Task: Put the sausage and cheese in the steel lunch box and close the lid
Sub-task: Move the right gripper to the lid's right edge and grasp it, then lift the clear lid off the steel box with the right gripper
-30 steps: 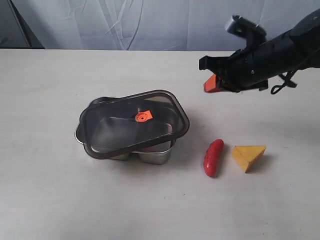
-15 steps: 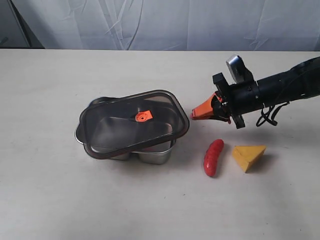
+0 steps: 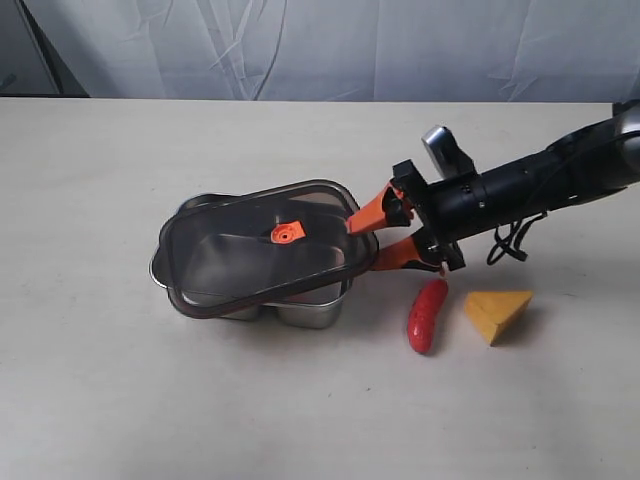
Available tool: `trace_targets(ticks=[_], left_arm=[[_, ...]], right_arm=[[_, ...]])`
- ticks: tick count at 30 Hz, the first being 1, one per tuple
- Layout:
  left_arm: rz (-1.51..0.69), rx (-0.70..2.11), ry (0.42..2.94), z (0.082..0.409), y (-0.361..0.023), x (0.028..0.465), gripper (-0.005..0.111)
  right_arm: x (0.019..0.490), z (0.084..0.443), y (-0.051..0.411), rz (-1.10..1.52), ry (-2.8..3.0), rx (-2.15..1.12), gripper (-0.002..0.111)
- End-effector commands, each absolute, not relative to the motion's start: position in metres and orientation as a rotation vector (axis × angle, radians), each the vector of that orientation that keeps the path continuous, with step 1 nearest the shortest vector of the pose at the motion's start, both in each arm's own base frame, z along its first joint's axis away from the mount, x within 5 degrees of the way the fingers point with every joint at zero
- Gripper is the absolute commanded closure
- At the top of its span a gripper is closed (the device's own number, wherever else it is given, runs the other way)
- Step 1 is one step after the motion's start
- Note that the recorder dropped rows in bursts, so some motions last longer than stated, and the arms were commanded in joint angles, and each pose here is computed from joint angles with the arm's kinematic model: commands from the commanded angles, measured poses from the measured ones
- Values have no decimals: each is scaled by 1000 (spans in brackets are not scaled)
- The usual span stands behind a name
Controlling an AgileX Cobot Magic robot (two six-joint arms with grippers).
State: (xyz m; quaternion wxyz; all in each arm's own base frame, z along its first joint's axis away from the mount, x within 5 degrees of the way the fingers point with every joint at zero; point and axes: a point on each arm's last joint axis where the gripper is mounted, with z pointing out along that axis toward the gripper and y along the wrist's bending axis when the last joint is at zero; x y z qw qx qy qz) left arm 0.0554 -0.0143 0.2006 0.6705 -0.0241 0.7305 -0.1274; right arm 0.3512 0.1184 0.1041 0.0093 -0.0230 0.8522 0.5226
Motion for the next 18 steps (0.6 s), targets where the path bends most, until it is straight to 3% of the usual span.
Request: trace_targets(ticks=[1, 6, 7, 18], left_arm=[[-290, -49, 1642, 200, -14, 55, 107], [-290, -49, 1642, 200, -14, 55, 107], [-290, -49, 1642, 200, -14, 55, 107], [-290, -49, 1642, 200, -14, 55, 107]], right_arm=[[349, 103, 134, 1608, 2673, -100, 64], [346, 104, 133, 1644, 2680, -138, 106], [345, 106, 133, 1643, 2682, -154, 109], [344, 116, 130, 1623, 2691, -262, 109]])
